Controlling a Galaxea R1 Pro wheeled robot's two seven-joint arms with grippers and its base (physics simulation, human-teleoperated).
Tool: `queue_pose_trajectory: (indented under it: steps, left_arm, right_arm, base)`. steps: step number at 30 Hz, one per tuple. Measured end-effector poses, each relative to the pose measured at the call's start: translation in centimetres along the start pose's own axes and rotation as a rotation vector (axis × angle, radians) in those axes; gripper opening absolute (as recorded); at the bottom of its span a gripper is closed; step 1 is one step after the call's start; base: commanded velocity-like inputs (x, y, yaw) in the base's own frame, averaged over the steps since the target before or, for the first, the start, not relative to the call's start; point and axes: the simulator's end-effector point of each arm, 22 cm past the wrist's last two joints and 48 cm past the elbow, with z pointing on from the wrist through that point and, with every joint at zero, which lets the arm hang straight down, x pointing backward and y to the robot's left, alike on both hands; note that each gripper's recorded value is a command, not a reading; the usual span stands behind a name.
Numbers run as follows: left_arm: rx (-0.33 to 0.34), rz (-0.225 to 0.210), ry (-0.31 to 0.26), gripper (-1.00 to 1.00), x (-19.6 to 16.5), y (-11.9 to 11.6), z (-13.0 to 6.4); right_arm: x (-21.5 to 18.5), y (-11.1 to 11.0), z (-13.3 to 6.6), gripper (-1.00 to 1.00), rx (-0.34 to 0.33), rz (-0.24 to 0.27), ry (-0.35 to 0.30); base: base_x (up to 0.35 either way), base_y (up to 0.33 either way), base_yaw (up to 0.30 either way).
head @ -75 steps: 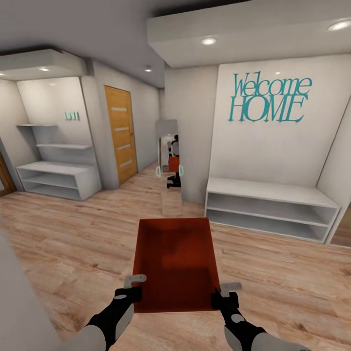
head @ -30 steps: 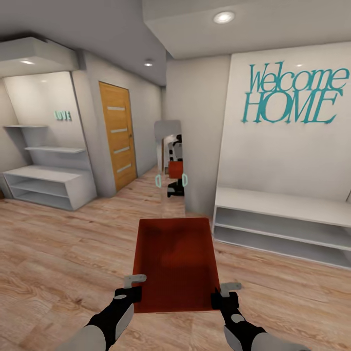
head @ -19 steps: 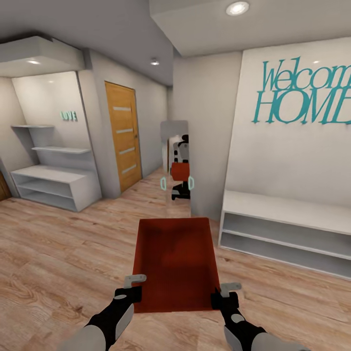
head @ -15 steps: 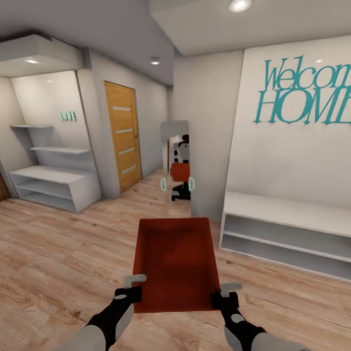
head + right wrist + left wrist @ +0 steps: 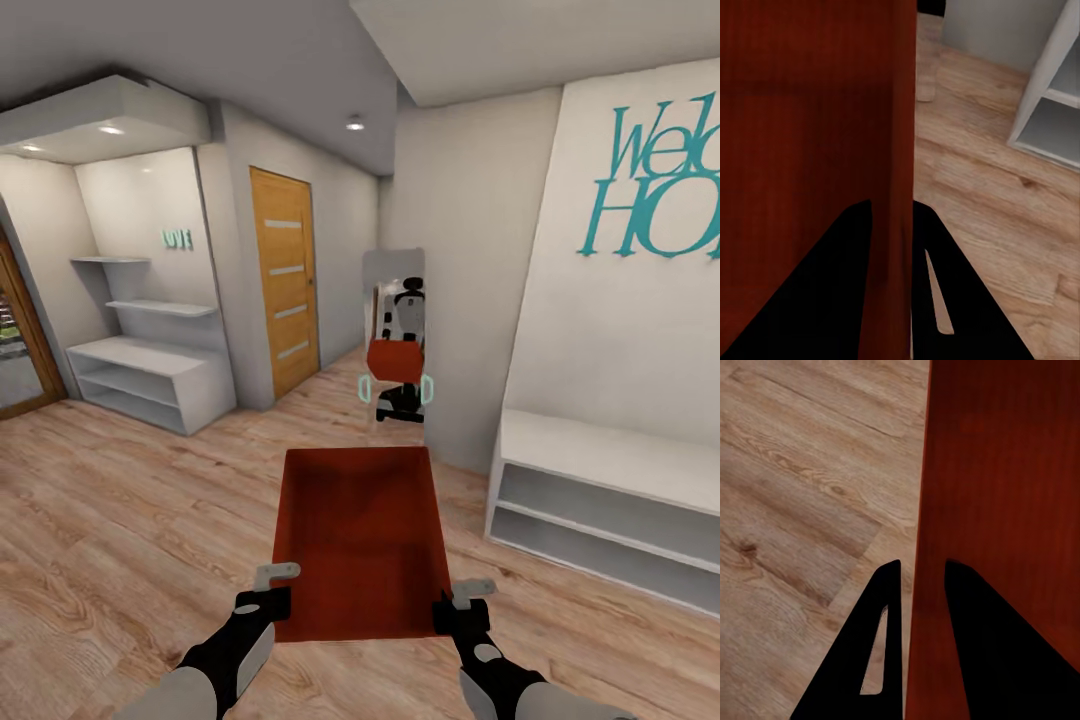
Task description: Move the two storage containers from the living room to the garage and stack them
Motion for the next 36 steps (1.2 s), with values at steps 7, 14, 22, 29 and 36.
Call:
queue_pose_trajectory:
  steps: [7, 14, 22, 29, 36]
  left_arm:
    - [0.0, 0.0, 0.0, -1.0, -0.01, 0.0, 0.0]
    - [0.0, -0.001, 0.0, -1.0, 0.02, 0.02, 0.0]
    - [0.0, -0.001, 0.0, -1.0, -0.01, 0.02, 0.0]
    - [0.0, -0.001, 0.0, -1.0, -0.01, 0.02, 0.0]
    - [0.0, -0.001, 0.0, -1.0, 0.01, 0.02, 0.0]
  right_arm:
    - [-0.01, 0.0, 0.0, -1.0, 0.0, 0.0, 0.0]
    - [-0.01, 0.02, 0.01, -1.0, -0.001, -0.001, 0.001]
    - [-0.01, 0.02, 0.0, -1.0, 0.0, 0.0, 0.0]
    - [-0.02, 0.02, 0.01, -1.0, 0.0, 0.0, 0.0]
    - [-0.01, 0.02, 0.01, -1.0, 0.0, -0.001, 0.001]
  base:
    - [0.322, 0.0, 0.01]
    - [0.322, 0.0, 0.233]
    - [0.322, 0.0, 0.273]
    - [0.322, 0.0, 0.274]
    - [0.322, 0.0, 0.274]
